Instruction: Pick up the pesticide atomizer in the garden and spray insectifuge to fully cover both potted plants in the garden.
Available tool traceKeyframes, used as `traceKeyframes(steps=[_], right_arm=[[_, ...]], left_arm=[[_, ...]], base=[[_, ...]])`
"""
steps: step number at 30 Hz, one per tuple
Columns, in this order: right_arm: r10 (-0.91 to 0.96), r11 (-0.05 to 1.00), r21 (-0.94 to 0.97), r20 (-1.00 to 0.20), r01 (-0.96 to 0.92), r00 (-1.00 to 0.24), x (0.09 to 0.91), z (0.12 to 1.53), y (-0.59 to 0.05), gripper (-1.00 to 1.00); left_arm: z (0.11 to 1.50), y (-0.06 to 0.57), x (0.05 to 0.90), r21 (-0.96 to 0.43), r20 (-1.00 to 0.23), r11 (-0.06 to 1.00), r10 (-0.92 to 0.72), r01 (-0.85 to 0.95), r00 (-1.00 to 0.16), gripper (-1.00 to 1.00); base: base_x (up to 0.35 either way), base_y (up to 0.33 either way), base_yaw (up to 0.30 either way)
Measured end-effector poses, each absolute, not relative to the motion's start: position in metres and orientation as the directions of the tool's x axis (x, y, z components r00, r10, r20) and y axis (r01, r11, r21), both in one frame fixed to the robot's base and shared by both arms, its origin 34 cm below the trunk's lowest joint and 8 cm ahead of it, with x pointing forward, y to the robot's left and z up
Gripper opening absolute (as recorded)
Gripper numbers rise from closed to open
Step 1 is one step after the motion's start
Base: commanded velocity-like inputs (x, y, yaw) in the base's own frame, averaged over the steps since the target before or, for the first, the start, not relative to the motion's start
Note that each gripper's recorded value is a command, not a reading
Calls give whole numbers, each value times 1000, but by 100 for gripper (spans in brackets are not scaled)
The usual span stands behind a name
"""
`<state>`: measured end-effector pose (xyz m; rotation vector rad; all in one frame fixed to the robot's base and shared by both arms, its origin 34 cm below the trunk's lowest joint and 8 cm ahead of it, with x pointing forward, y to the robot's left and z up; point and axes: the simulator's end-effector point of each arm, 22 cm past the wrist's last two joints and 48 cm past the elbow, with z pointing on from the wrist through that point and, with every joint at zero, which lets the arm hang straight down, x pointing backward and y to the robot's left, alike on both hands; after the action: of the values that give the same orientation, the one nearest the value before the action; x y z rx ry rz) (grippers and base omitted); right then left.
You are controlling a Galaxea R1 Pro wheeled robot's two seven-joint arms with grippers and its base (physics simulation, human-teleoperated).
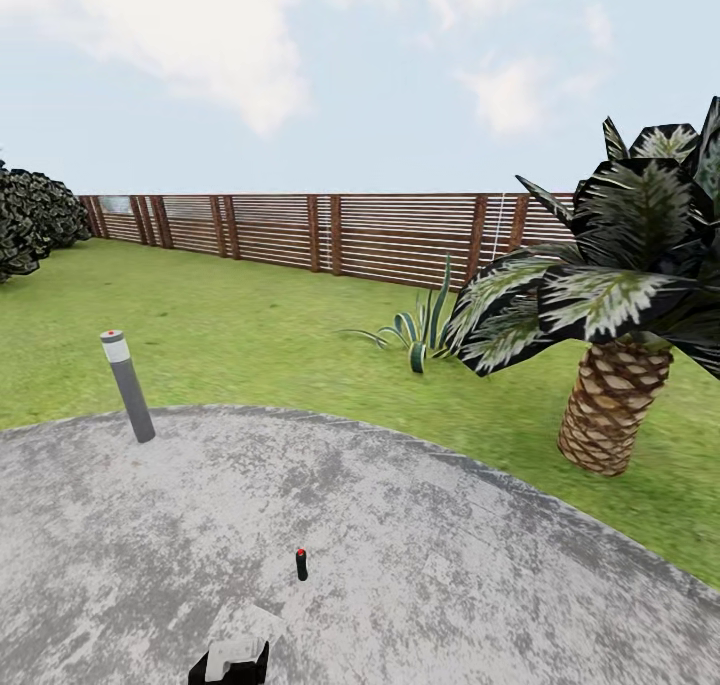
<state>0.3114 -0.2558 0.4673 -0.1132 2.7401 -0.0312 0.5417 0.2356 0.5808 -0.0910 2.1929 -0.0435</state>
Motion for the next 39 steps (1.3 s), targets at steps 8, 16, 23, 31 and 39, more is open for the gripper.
traceKeyframes(steps=[8,16,23,31,39], right_arm=[[-84,996,-38,-387,-76,-918,311,467,-256,100],[-84,996,-38,-383,-75,-920,310,466,-256,100],[-84,996,-39,-378,-75,-922,308,466,-257,100],[-84,996,-38,-373,-76,-924,306,465,-257,100],[-84,996,-38,-372,-76,-924,305,465,-257,100]], left_arm=[[581,236,541,-66,-809,997,-83,-50,-582,100],[579,236,540,-65,-806,997,-83,-51,-586,100],[577,236,539,-65,-803,997,-83,-51,-590,100],[575,236,538,-64,-800,997,-82,-52,-594,100],[574,236,538,-64,-799,997,-83,-52,-595,100]], base=[[101,-170,39],[35,-54,214],[3,-4,240],[5,-38,229],[67,-201,43]])
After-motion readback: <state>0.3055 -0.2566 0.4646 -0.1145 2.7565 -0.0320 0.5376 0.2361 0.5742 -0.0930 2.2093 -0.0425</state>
